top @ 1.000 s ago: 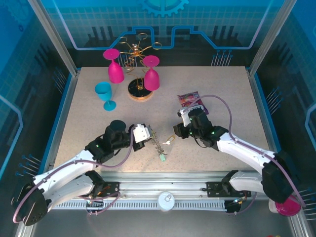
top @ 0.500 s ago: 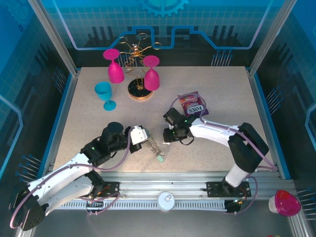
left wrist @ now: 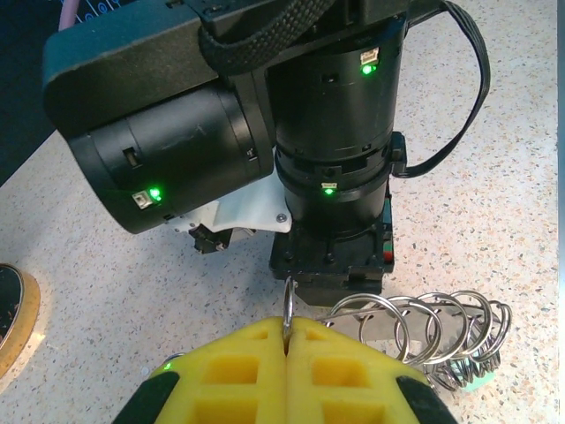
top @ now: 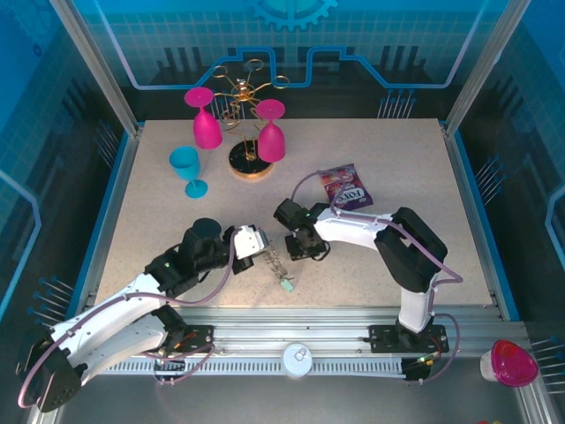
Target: Put the keys on the keyring
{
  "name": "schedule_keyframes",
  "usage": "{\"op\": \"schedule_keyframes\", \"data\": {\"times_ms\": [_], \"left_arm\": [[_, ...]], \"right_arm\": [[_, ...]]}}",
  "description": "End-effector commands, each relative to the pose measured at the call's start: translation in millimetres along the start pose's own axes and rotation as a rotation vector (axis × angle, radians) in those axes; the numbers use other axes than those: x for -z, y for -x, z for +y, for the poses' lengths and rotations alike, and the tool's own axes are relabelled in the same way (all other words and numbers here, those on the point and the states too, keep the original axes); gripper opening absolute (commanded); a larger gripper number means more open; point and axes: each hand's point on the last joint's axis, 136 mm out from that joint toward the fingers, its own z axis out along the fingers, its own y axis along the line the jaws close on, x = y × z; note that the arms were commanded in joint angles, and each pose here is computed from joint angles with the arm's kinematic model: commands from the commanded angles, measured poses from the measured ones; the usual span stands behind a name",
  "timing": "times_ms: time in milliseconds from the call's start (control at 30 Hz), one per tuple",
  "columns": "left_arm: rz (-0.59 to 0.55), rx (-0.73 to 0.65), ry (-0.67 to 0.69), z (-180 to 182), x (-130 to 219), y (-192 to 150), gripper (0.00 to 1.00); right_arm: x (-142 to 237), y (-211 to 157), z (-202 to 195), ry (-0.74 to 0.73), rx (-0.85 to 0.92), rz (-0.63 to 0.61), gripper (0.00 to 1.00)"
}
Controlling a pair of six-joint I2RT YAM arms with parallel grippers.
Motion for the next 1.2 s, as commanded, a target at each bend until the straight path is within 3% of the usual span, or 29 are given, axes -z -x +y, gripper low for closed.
{"op": "schedule_keyframes", "data": {"times_ms": [0, 100, 367, 500, 600, 800, 1000, 1167], "left_arm": [[-0.011, -0.030, -0.001, 0, 0, 2, 0.00], [-0.008, -0.030, -0.002, 0, -1, 1, 0.00], [-0.014, -0.032, -0.005, -1, -1, 2, 0.00], [-0.018, -0.032, -0.009, -1, -2, 3, 0.00], [-0.019, -0.032, -0.012, -1, -2, 3, 0.00], [-0.017, -0.032, -0.012, -2, -1, 3, 0.00], [-0.019, -0.034, -0.014, -2, -1, 3, 0.00], [-0.019, -0.034, -0.013, -2, -2, 3, 0.00]], "right_arm": [[3, -4, -12, -0.085, 0.010, 0.000, 0.20], [11, -6, -21, -0.094, 0.012, -0.004, 0.01], [48, -14, -56, -0.135, 0.038, -0.040, 0.00], [46, -23, -60, -0.114, 0.036, -0.020, 0.00], [39, -17, -45, -0.047, 0.021, -0.006, 0.24], [25, 5, -17, -0.012, 0.005, -0.029, 0.50], [8, 15, -9, -0.049, 0.015, -0.021, 0.56], [-6, 12, -11, -0.106, 0.046, 0.017, 0.51]]}}
